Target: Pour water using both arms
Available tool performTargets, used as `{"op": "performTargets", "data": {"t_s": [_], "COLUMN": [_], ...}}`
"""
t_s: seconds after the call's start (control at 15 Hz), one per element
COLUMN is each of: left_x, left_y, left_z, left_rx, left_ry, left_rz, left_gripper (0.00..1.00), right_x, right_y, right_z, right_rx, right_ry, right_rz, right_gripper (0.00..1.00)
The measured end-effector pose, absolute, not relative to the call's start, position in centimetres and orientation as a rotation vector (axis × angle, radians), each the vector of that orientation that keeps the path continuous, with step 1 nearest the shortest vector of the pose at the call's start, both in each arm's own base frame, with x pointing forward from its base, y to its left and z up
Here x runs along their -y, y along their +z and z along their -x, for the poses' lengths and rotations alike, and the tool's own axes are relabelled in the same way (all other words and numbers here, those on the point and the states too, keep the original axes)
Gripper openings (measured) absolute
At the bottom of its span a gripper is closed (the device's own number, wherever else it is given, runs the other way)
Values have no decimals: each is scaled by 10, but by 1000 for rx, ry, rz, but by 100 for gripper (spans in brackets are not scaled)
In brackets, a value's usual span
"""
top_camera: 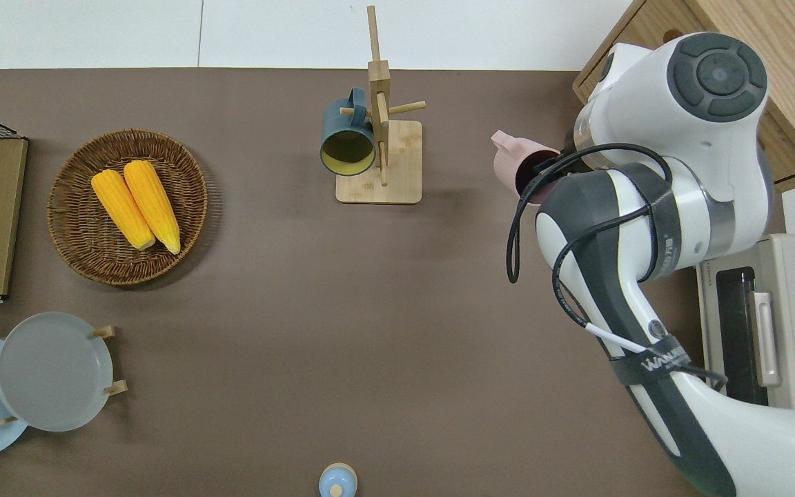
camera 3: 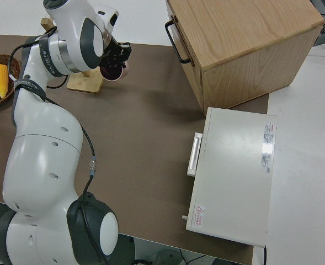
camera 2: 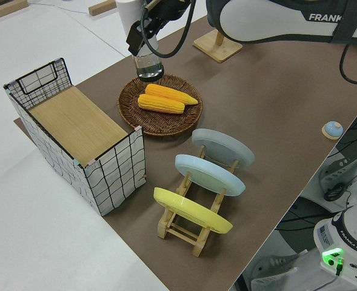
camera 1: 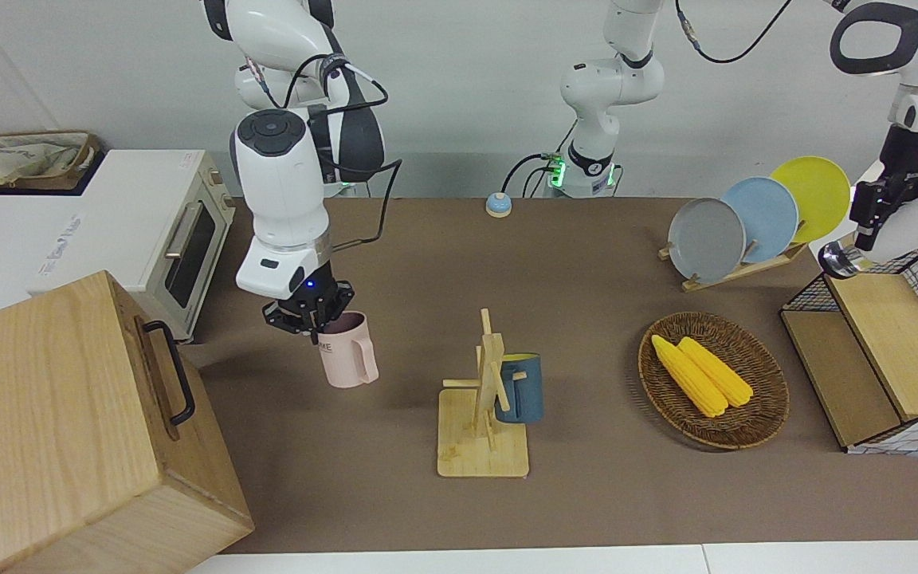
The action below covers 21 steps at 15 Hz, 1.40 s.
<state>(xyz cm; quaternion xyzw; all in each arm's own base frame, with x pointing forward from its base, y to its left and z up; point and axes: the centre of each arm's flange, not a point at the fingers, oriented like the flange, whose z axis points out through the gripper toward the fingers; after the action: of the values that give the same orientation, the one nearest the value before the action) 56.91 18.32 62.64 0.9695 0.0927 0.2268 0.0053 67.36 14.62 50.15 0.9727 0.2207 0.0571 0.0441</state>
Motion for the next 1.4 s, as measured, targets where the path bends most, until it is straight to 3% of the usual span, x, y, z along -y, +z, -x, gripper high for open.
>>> {"op": "performTargets", "data": {"t_s": [0.47,0.73,1.2,1.4], "left_x": [-106,-58,3,14], "left_y": [611,598,571,563], "left_z": [-551,-526,-474,-457], "left_rx": [-308,-257,-168,-144], "left_ry": [639,584,502,486], "left_rz": [-3027,-3031,-3062,-3071], "left_gripper": [63,63,63,63], "right_x": [-165,-214,-333,-371], "right_y": [481,463,442,426], "right_z": [-630,-601,-549,-537], "right_rx": [-555,-309,23,173], "right_ry": [-147,-294,-429,-450], "right_rz": [-3027,-3150,-3188,-3173], "right_gripper": [6,6,6,6]}}
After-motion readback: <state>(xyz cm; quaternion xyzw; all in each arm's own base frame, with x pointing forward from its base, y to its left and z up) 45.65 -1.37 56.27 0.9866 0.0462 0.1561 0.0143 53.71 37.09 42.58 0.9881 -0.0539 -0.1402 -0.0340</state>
